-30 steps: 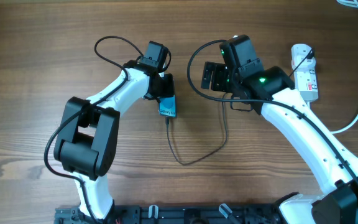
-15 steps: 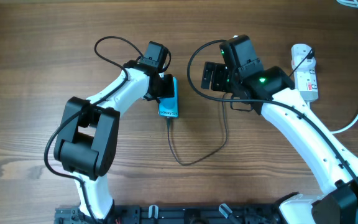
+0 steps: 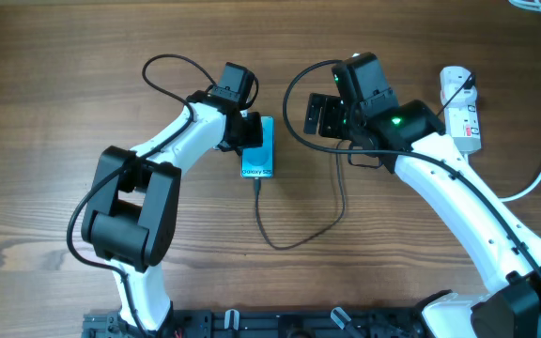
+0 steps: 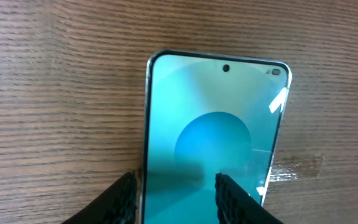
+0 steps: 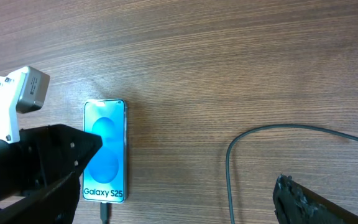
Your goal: Plug charger to phone and switch on socket
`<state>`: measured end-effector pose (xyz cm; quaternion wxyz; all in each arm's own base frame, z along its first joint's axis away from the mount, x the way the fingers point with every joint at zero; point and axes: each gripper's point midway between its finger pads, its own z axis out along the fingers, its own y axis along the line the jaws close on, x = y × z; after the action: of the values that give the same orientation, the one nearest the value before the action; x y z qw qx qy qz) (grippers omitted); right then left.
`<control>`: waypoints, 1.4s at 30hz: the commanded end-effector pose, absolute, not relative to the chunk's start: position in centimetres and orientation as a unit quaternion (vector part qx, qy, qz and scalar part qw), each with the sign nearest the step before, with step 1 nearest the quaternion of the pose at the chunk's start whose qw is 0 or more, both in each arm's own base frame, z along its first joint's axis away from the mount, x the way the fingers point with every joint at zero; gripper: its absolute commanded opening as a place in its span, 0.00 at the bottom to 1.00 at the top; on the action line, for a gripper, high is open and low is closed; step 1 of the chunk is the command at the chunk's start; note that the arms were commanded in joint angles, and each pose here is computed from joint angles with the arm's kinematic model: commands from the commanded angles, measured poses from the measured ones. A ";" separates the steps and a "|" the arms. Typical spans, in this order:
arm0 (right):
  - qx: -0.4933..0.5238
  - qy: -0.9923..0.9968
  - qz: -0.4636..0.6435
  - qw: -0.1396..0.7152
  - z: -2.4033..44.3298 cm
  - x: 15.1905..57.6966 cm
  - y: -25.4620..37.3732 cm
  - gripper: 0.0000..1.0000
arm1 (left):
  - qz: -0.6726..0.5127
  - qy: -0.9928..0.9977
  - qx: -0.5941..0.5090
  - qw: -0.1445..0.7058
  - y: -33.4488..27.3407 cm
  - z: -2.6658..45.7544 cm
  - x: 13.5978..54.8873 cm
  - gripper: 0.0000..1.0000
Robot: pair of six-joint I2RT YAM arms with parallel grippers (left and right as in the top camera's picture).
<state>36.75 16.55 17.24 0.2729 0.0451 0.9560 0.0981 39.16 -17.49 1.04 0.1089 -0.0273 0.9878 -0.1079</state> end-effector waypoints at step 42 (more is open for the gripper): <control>0.367 0.858 0.031 0.357 33.1 38.6 -8.3 1.00 | -0.055 0.973 -0.211 0.069 -1.6 -0.2 39.9 1.00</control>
<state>39.54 -2.99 34.16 0.3764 0.2929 0.8769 0.0591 40.28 -2.01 0.47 0.0783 -0.2089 0.9730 -0.0586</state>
